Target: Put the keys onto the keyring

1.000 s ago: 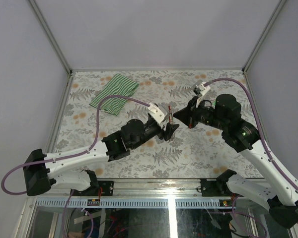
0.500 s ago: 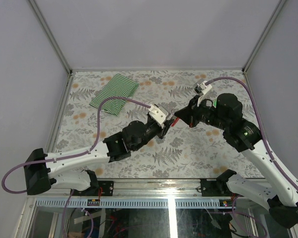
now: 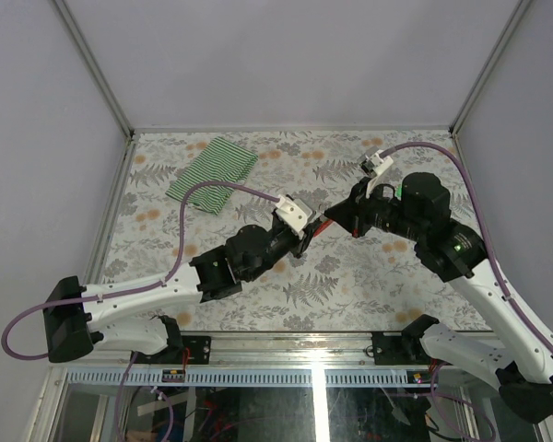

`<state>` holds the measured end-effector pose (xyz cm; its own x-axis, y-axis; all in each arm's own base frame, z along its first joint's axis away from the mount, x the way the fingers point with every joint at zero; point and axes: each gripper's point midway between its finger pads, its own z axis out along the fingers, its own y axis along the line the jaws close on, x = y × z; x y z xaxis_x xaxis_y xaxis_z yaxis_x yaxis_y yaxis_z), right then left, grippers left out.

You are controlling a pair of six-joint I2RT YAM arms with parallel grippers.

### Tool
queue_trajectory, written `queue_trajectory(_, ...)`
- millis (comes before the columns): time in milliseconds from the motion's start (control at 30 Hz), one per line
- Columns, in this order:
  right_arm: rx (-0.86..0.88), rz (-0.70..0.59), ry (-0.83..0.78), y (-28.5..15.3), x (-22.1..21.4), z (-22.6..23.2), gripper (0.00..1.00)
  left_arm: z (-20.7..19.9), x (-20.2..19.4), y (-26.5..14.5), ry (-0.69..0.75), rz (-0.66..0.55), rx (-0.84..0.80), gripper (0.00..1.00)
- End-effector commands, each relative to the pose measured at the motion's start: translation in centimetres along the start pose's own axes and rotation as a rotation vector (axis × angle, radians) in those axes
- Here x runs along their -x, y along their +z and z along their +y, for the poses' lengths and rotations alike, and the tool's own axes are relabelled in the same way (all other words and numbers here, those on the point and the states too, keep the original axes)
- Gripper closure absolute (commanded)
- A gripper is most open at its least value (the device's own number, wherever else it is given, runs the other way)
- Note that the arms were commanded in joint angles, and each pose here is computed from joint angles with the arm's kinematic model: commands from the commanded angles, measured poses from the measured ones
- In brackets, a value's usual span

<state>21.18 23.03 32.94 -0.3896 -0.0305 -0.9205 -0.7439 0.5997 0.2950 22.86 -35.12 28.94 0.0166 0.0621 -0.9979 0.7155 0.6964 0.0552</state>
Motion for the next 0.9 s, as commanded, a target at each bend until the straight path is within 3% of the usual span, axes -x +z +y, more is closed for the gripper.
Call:
queue_trajectory(0, 0.0, -0.031, -0.026, -0.5, 1.8, 0.5, 1.0, 1.3, 2.2, -0.1, 0.01, -0.048, 0.066, 1.0)
queue_trajectory(500, -0.139, -0.042, -0.048, -0.4, 1.6, -2.3, 1.0, 0.4, 2.1, 0.1, 0.025, -0.035, 0.022, 1.0)
queue_trajectory(867, 0.065, 0.001, -0.116, -1.3, 1.6, 1.5, 1.0, 0.7, 1.6, 0.0, 0.044, -0.004, 0.034, 1.0)
